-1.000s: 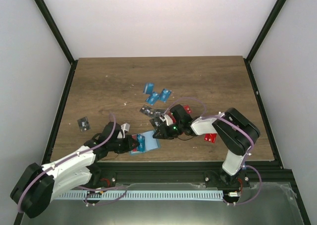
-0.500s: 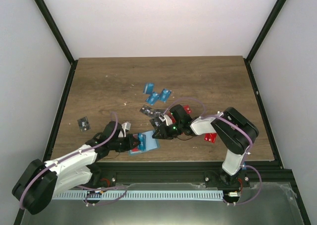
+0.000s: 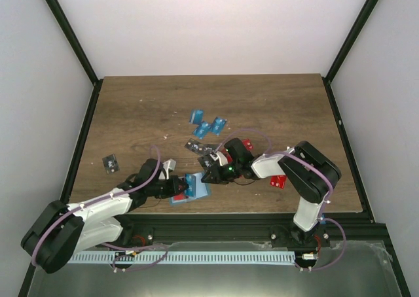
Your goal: Put the credit cards into the card holder
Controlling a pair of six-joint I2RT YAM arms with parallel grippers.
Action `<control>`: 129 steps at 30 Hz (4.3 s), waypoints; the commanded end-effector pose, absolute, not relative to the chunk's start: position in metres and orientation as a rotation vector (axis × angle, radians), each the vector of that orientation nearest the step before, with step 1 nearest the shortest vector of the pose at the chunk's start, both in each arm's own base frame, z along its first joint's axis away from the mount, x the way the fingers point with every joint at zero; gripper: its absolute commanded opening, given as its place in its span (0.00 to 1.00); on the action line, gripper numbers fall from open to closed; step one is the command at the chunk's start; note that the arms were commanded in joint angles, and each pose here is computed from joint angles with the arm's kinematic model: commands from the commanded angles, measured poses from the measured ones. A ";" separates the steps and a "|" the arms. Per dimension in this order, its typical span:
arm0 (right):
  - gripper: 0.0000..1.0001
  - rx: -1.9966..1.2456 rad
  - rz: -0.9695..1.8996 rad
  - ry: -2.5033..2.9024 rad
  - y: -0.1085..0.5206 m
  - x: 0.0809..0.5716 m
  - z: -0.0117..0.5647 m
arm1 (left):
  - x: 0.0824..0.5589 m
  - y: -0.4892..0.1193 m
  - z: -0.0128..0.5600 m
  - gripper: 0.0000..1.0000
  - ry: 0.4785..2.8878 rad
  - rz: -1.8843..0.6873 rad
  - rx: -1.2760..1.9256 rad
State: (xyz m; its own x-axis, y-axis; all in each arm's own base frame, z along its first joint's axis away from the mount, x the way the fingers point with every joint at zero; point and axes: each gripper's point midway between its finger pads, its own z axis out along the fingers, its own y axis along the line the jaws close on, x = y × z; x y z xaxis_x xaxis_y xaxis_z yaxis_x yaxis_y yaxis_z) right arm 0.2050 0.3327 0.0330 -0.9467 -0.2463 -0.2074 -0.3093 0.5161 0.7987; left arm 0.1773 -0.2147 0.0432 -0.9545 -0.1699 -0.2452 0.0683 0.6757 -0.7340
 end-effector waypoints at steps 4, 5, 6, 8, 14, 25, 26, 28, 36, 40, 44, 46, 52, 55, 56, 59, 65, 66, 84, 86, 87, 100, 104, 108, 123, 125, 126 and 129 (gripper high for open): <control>0.29 -0.336 1.335 2.817 0.322 0.200 0.006 | 0.174 -0.212 0.037 0.04 2.584 -1.179 -0.129; 0.28 -0.314 1.332 2.823 0.321 0.200 0.005 | 0.173 -0.212 0.036 0.04 2.584 -1.183 -0.134; 0.26 -0.294 1.330 2.827 0.320 0.200 0.005 | 0.172 -0.211 0.036 0.04 2.583 -1.187 -0.145; 0.24 -0.253 1.319 2.834 0.318 0.201 0.003 | 0.171 -0.211 0.034 0.04 2.581 -1.186 -0.160; 0.17 -0.146 1.292 2.855 0.310 0.198 -0.003 | 0.169 -0.206 0.028 0.04 2.588 -1.162 -0.230; 0.09 -0.071 1.254 2.873 0.301 0.196 -0.009 | 0.165 -0.204 0.021 0.04 2.595 -1.146 -0.314; 0.09 -0.069 1.251 2.876 0.300 0.195 -0.010 | 0.164 -0.205 0.020 0.04 2.596 -1.145 -0.315; 0.09 -0.063 1.247 2.883 0.299 0.193 -0.012 | 0.164 -0.206 0.018 0.04 2.598 -1.143 -0.321; 0.03 -0.048 1.256 2.893 0.297 0.189 -0.016 | 0.162 -0.212 0.010 0.04 2.608 -1.135 -0.356; 0.01 -0.042 1.256 2.904 0.296 0.186 -0.021 | 0.161 -0.216 0.008 0.04 2.606 -1.133 -0.369; 0.01 -0.047 1.261 2.907 0.297 0.186 -0.022 | 0.161 -0.220 0.007 0.04 2.607 -1.123 -0.388; 0.01 -0.047 1.262 2.908 0.297 0.186 -0.023 | 0.161 -0.220 0.004 0.04 2.609 -1.106 -0.407; 0.01 -0.046 1.263 2.908 0.296 0.185 -0.023 | 0.160 -0.219 0.001 0.13 2.602 -1.070 -0.452; 0.01 -0.047 1.256 2.910 0.295 0.184 -0.024 | 0.159 -0.222 0.002 0.21 2.596 -1.066 -0.459; 0.01 -0.048 1.255 2.910 0.294 0.184 -0.024 | 0.158 -0.224 0.003 0.22 2.598 -1.070 -0.453; 0.01 -0.049 1.259 2.910 0.294 0.183 -0.024 | 0.153 -0.228 0.002 0.27 2.618 -1.061 -0.415; 0.01 -0.052 1.260 2.906 0.293 0.181 -0.023 | 0.151 -0.234 0.008 0.47 2.691 -0.914 -0.293; 0.01 -0.052 1.260 2.902 0.293 0.182 -0.022 | 0.149 -0.232 0.006 0.50 2.707 -0.891 -0.283; 0.01 -0.071 1.245 2.895 0.292 0.183 -0.019 | 0.149 -0.223 0.022 0.80 2.778 -0.669 -0.085; 0.01 -0.071 1.238 2.898 0.291 0.183 -0.020 | 0.151 -0.226 0.023 0.80 2.787 -0.651 -0.053; 0.01 -0.073 1.239 2.898 0.291 0.183 -0.020 | 0.152 -0.226 0.021 0.80 2.795 -0.631 -0.038; 0.01 -0.098 1.281 2.891 0.295 0.178 -0.016 | 0.159 -0.221 0.019 0.87 2.838 -0.398 0.092; 0.01 -0.108 1.276 2.888 0.295 0.177 -0.015 | 0.161 -0.226 0.019 0.89 2.840 -0.323 0.099; 0.01 -0.115 1.285 2.879 0.295 0.177 -0.012 | 0.157 -0.236 0.015 0.89 2.854 -0.221 0.128; 0.01 -0.123 1.266 2.842 0.284 0.171 0.003 | 0.162 -0.279 0.050 0.96 2.771 -0.279 0.221; 0.02 -0.132 1.267 2.823 0.282 0.170 0.008 | 0.162 -0.278 0.065 1.00 2.749 -0.338 0.237; 0.04 -0.136 1.271 2.808 0.281 0.169 0.011 | 0.161 -0.276 0.071 1.00 2.743 -0.363 0.243; 0.09 -0.143 1.274 2.761 0.276 0.168 0.023 | 0.163 -0.255 0.084 1.00 2.721 -0.352 0.215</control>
State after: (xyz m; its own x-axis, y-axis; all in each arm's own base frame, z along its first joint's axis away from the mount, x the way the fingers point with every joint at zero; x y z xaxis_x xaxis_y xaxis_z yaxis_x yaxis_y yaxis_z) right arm 0.1738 0.2873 0.0192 -0.9943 -0.0528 -0.0923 -0.1051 0.6205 0.7772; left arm 0.1640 -0.2768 0.0730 -0.9183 0.0951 -0.3844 0.1941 0.9542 -0.2275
